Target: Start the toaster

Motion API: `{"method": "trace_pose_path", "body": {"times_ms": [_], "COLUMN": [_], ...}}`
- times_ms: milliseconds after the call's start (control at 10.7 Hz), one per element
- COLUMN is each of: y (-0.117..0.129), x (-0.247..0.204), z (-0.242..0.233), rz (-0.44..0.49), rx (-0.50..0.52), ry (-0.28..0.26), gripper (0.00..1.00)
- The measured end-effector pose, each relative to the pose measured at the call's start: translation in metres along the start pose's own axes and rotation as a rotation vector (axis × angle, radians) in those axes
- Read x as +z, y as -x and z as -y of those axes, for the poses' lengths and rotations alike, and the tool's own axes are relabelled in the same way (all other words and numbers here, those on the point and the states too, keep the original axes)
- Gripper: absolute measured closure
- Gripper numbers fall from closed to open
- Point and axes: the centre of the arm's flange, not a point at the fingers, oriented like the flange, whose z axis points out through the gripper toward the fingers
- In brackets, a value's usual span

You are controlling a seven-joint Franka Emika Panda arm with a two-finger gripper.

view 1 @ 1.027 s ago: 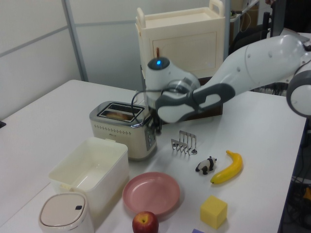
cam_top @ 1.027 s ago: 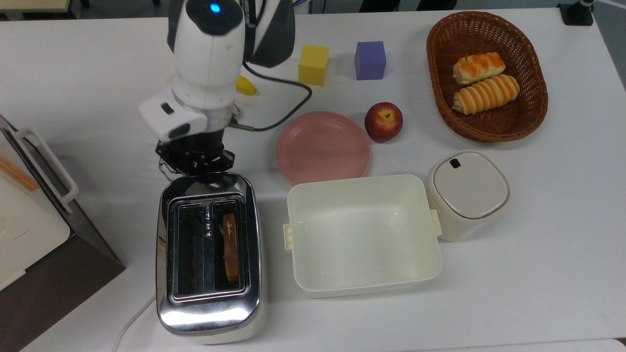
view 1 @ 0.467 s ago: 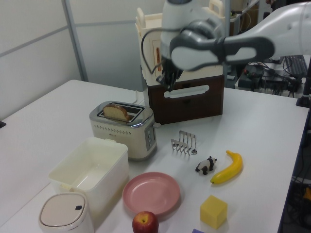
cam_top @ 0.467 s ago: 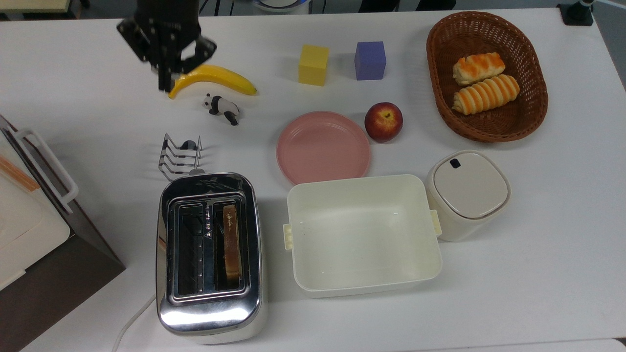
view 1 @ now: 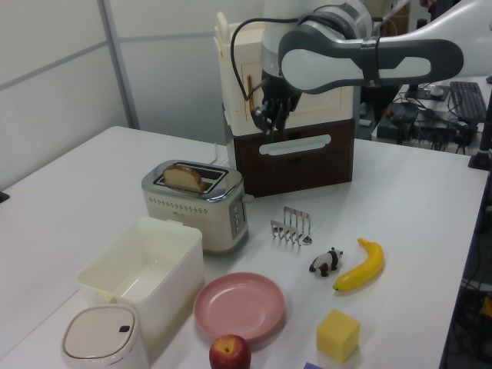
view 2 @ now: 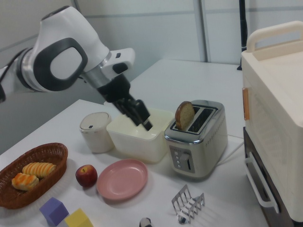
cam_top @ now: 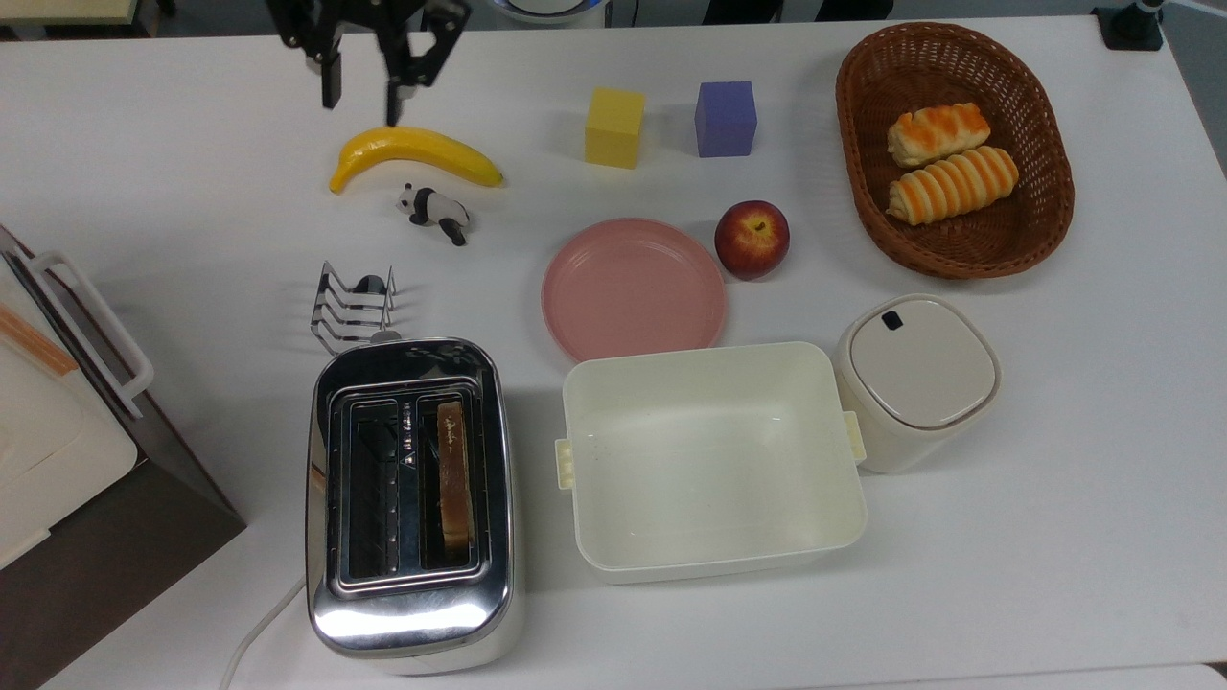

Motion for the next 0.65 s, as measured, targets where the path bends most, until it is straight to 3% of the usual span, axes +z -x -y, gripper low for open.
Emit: {"method": "trace_pose_path", "body": {"times_ms": [280, 373, 654], "y": [0.031, 0.041, 0.052], "x": [-0.025, -0.037, -0.048], "z": [0.010, 0.013, 0.020], "rz": [0.146, 0.176, 0.203], "rx": [-0.001, -0.005, -0.019], "ry": [-0.037, -0.055, -0.068], "gripper": [0.07, 0.00, 0.00]}}
